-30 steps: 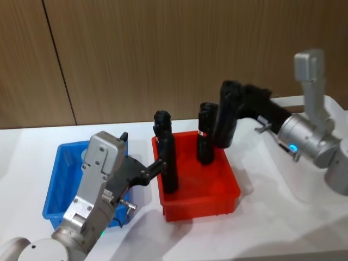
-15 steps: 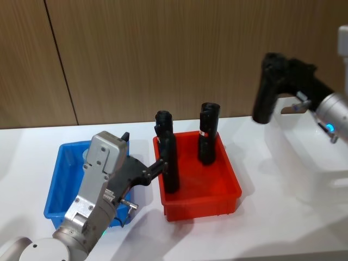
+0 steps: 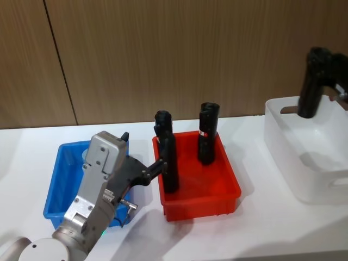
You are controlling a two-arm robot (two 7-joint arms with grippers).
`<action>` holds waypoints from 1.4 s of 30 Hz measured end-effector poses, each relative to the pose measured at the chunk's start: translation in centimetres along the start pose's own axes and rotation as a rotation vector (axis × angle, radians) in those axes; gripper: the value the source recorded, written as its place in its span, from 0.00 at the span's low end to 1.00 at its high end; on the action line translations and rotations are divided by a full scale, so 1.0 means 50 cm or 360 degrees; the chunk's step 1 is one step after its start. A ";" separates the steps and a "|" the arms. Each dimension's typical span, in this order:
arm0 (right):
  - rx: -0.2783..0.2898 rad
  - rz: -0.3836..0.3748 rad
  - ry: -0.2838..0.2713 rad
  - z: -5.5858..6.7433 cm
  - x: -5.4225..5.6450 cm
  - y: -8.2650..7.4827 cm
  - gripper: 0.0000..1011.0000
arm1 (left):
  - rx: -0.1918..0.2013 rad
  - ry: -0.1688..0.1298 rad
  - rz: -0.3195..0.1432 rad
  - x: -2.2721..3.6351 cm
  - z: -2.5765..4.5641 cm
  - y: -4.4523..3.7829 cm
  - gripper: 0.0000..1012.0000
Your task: Pick the cotton swabs from the blue box and place them into the white box.
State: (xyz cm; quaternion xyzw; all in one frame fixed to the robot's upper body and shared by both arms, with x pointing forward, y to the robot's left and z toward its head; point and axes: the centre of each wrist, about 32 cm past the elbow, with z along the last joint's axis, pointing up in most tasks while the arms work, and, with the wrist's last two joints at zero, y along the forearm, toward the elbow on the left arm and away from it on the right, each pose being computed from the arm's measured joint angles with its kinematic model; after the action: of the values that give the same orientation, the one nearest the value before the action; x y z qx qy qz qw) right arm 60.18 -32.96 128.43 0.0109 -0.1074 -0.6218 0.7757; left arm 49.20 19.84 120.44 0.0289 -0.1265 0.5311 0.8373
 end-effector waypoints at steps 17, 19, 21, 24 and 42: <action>-0.0178 -0.0159 0.0002 -0.059 0.070 0.009 0.47 | 0.0000 0.0000 0.0000 0.000 0.000 0.000 0.99; -0.0189 -0.0167 0.0006 -0.063 0.074 0.009 0.53 | 0.0000 0.0000 0.0000 0.000 0.000 0.000 0.99; -0.0197 -0.0176 0.0010 -0.067 0.079 0.009 0.59 | 0.0000 0.0000 0.0000 0.000 0.000 0.000 0.99; -0.0209 -0.0186 0.0015 -0.072 0.085 0.009 0.68 | 0.0000 0.0000 0.0000 0.000 0.000 0.000 0.99; -0.0205 -0.0209 0.0028 -0.075 0.100 0.001 0.99 | 0.0000 0.0000 0.0000 0.000 0.000 0.000 0.99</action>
State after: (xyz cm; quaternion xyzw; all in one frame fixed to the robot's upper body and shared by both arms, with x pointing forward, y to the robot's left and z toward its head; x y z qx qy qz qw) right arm 61.92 -38.19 125.55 -0.0266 -0.0594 -0.6768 0.7333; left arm 49.20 19.84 120.44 0.0289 -0.1265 0.5310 0.8374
